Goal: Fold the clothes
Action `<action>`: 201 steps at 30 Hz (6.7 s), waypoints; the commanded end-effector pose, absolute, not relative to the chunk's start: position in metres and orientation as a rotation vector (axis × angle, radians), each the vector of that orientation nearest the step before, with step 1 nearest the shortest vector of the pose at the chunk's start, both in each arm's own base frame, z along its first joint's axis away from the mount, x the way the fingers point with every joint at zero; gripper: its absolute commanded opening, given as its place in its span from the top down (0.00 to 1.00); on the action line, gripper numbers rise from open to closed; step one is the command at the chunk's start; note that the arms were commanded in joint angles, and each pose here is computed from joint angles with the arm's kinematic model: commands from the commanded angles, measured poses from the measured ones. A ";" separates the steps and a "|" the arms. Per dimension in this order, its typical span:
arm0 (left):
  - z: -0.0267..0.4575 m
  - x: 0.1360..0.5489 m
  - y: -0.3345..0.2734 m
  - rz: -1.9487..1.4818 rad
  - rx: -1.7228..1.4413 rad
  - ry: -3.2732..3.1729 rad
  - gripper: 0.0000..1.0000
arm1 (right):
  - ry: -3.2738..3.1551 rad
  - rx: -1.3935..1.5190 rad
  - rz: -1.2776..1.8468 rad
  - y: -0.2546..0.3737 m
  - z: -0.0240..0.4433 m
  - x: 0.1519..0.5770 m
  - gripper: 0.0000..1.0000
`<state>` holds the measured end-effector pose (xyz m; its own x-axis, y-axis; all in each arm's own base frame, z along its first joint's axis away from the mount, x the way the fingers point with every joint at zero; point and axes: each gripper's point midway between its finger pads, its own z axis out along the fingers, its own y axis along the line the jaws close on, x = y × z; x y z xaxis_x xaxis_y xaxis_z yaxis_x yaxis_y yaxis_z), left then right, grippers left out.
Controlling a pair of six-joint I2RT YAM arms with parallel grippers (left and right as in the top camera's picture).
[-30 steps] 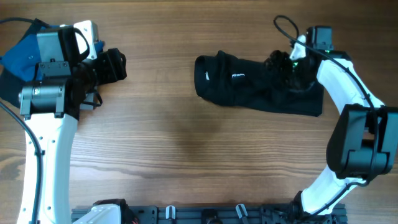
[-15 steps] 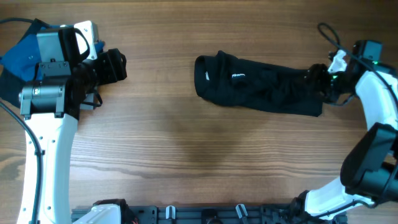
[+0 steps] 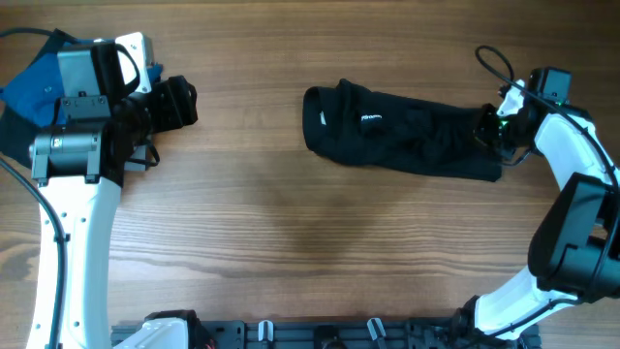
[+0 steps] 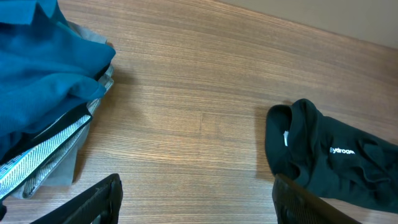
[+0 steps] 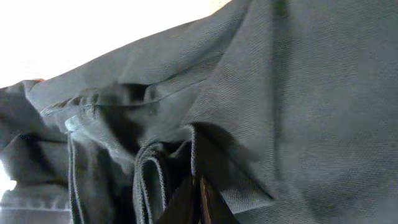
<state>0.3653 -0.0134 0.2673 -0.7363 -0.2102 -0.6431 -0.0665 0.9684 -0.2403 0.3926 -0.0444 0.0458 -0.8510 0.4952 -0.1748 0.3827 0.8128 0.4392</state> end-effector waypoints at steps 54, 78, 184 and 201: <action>0.067 0.406 -0.235 -0.977 0.367 2.688 0.00 | 2.706 0.389 0.534 -0.006 0.124 0.368 0.27; 0.002 0.378 -0.318 -0.950 0.465 2.755 0.96 | 2.737 0.404 0.485 -0.011 0.120 0.362 0.32; 0.144 0.393 -0.357 -0.928 0.731 2.402 0.96 | 3.199 0.729 -0.277 -0.071 -0.018 0.297 0.86; 0.133 0.331 -0.449 -0.937 1.035 2.226 0.96 | 3.187 0.763 -0.094 -0.056 0.014 0.302 0.66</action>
<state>0.3361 -0.4380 0.1375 -0.6120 0.4250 -0.6670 0.7733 0.4985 -0.3919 0.3033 -0.0683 0.0035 -0.8868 0.4539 0.0872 0.4381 0.8856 -0.1542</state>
